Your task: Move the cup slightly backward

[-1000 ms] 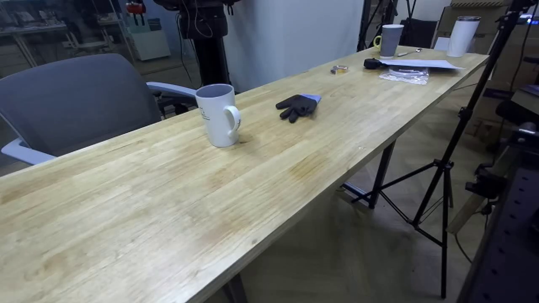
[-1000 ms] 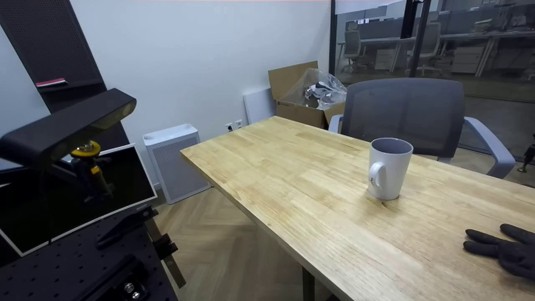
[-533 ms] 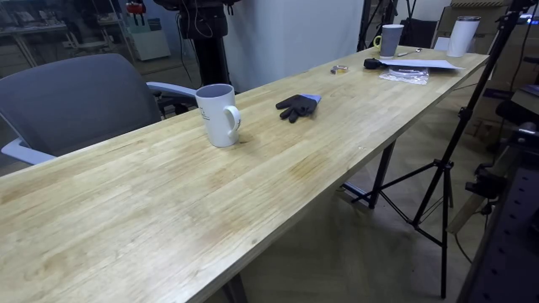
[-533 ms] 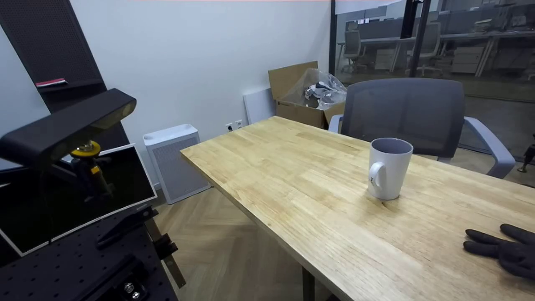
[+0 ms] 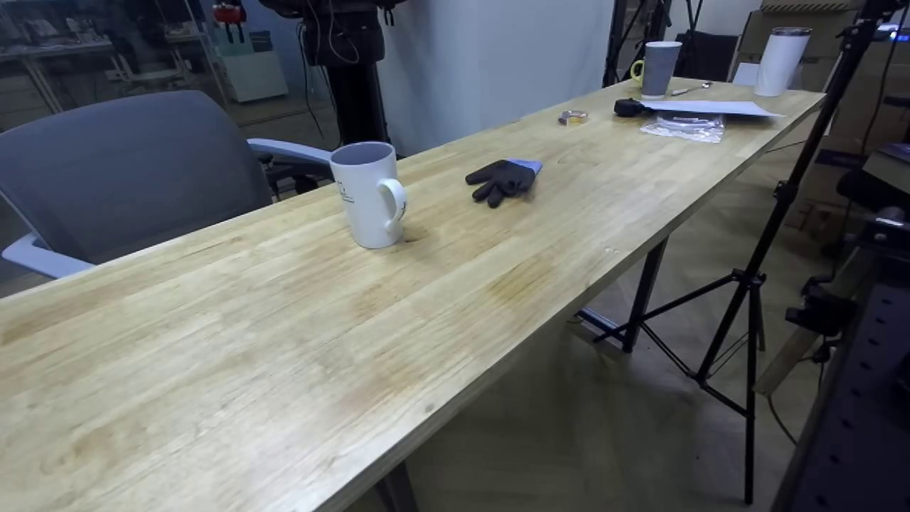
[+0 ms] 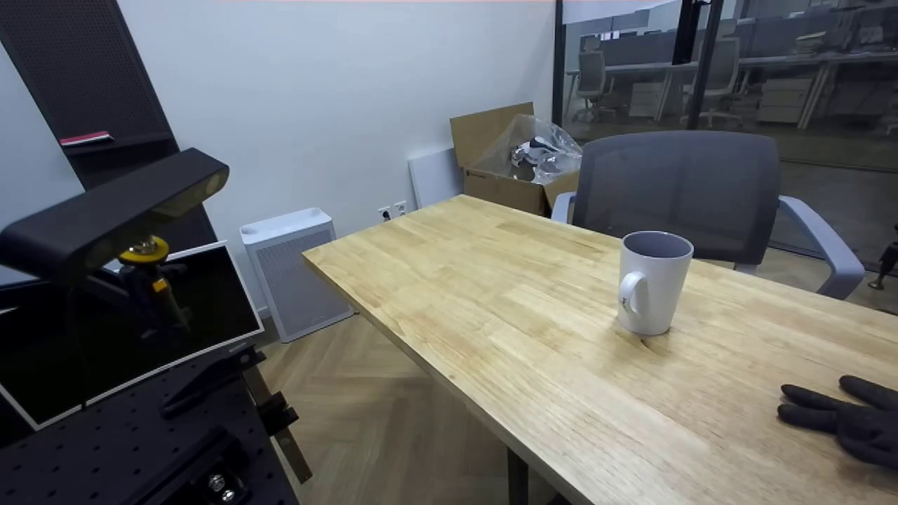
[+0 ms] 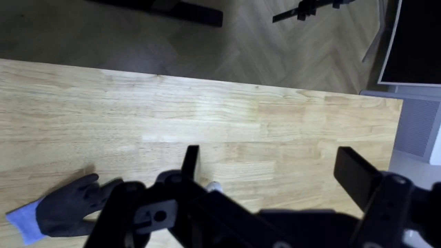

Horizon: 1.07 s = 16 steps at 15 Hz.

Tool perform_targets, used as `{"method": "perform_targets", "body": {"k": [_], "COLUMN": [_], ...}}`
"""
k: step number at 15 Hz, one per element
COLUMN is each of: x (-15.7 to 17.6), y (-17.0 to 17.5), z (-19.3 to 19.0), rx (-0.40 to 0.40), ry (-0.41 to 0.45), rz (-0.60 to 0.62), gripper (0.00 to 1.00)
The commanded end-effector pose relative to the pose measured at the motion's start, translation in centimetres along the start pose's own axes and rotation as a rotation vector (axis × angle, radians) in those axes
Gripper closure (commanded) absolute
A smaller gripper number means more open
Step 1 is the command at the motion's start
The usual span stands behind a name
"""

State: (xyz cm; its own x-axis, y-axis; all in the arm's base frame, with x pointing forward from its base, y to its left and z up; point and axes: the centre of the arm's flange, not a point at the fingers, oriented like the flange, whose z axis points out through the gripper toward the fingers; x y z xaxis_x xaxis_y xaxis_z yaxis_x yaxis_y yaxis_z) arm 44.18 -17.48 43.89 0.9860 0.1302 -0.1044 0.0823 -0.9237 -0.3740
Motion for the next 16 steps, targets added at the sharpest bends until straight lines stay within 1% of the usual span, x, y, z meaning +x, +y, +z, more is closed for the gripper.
{"method": "perform_targets", "body": {"k": [1, 4, 6, 11, 13, 16], "x": [4.4, 7.1, 8.6, 12.1, 13.8, 16.2], "y": [2.1, 3.4, 3.8, 3.5, 3.1, 2.5], "z": [-0.4, -0.1, 0.3, 2.1, 2.7, 3.8], "rx": [-0.129, -0.261, -0.319, -0.336, -0.336, -0.343], "ry": [-0.059, -0.059, -0.039, 0.054, 0.079, 0.095], "rz": [0.033, 0.034, 0.029, -0.007, -0.021, -0.043], "gripper": [0.0, 0.0, 0.0, 0.0, 0.0, 0.0]}}
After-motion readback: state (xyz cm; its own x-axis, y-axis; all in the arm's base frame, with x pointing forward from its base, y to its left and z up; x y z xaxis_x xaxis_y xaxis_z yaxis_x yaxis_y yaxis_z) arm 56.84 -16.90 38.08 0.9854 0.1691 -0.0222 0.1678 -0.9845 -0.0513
